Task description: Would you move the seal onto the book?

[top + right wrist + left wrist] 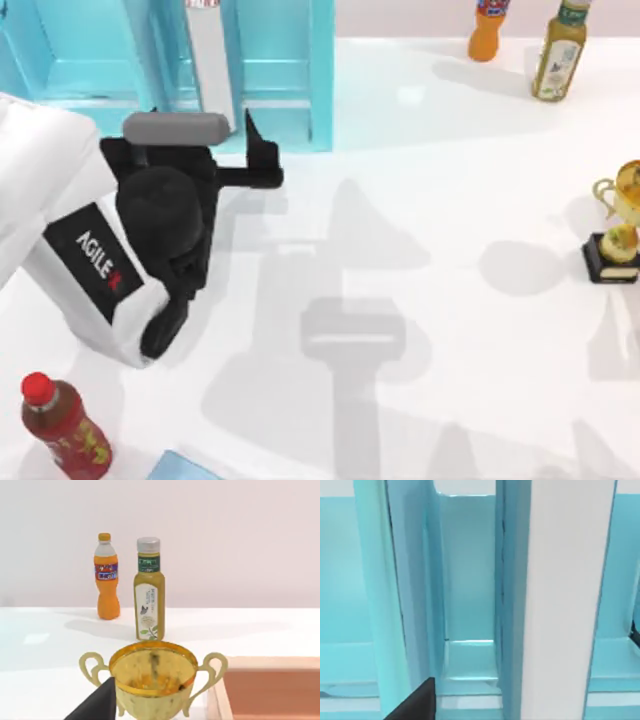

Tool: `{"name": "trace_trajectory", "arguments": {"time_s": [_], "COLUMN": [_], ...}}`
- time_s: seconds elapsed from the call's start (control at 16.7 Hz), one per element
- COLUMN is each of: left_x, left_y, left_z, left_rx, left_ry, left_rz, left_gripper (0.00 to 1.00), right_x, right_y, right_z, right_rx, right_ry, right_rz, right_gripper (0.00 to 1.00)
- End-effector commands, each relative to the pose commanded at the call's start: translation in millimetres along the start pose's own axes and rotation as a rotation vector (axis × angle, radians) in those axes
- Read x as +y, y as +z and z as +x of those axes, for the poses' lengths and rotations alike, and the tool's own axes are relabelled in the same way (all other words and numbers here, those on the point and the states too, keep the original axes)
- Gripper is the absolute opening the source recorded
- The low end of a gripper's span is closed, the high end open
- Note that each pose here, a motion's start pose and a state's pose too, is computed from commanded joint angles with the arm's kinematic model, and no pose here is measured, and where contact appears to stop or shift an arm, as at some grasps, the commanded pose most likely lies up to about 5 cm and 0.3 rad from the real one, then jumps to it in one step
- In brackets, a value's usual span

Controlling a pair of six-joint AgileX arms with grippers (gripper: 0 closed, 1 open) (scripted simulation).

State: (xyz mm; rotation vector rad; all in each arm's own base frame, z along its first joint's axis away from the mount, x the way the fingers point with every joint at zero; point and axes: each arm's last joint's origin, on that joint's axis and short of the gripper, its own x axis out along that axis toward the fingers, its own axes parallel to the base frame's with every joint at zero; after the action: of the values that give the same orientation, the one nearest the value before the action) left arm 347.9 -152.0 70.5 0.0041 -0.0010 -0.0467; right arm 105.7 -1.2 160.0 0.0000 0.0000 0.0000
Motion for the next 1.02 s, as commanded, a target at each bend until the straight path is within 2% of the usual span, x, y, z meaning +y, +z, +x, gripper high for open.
{"name": "trace_trajectory", "arguments": {"time_s": [0.48, 1.02], "left_x": [0.0, -1.8], "left_y": [-4.1, -2.8], "left_z": [8.3, 93.5], "left_rx": [0.008, -0.001], "left_ry": [-0.001, -0.001], "left_rz": [0.003, 0.001], "left_gripper": [1.0, 1.0], "right_x": [0.0, 0.0], "right_y": [0.0, 0.0], "right_z": [0.0, 0.0], "right_rx": [0.0, 0.0], "right_ry": [0.0, 0.0], "right_rz": [0.0, 0.0], "right_gripper": [1.0, 1.0]}}
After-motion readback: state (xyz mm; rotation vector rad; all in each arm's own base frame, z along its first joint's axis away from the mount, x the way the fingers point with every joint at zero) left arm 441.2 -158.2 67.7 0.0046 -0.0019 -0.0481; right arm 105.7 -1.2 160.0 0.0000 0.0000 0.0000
